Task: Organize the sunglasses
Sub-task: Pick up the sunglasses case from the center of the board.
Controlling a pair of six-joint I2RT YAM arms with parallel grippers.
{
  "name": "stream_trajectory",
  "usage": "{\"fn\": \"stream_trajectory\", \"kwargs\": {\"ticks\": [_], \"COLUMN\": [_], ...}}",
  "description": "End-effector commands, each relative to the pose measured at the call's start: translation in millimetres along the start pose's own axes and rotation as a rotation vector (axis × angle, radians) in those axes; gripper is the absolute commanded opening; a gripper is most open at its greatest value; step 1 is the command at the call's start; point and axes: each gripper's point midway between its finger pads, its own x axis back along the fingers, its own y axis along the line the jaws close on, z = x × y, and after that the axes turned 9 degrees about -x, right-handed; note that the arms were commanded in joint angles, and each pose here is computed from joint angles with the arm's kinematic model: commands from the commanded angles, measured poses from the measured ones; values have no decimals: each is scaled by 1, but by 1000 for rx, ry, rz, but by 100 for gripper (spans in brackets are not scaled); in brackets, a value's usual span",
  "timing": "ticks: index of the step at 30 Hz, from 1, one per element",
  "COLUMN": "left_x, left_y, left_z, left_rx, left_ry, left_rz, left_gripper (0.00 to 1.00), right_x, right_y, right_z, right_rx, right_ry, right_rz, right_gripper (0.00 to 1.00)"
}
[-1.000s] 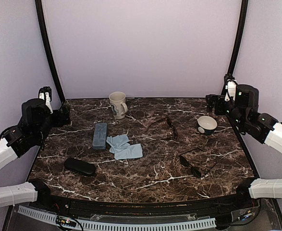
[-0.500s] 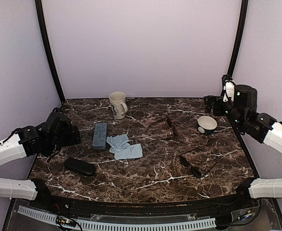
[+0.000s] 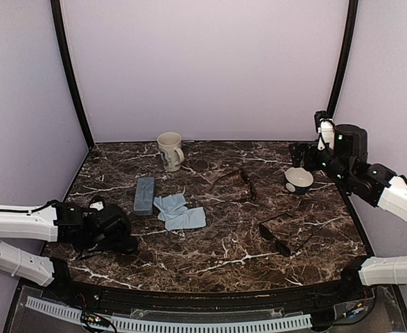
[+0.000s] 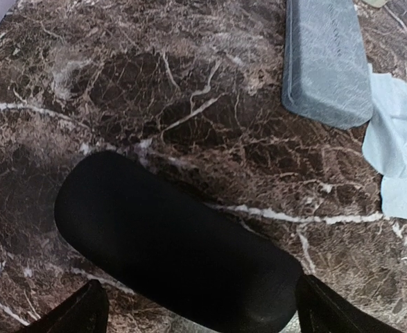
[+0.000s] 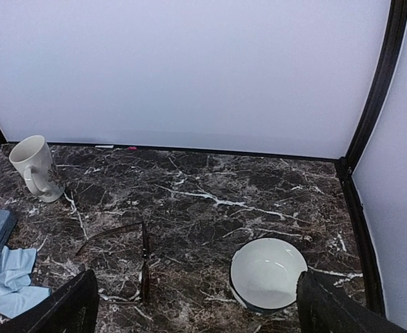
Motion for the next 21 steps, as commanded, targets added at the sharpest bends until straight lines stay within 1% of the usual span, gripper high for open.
{"fn": "stream_trajectory", "kwargs": {"ticks": [1, 9, 16, 21], "left_x": [-6, -11, -13, -20], "left_y": [5, 7, 13, 11], "left_z": [14, 20, 14, 7], "left_rx": [37, 98, 148, 169], "left_ry": [39, 29, -27, -26], "left_rz": [-64, -12, 5, 37], "left_gripper": [97, 98, 99, 99], "right_x": [-3, 0, 1, 2], "right_y": [8, 12, 15, 17], "right_z": [0, -1, -2, -1], "right_rx": [-16, -21, -26, -29], "right_ry": [-8, -14, -15, -14], "right_rz": [-37, -61, -82, -94], "right_gripper": [100, 100, 100, 100]}}
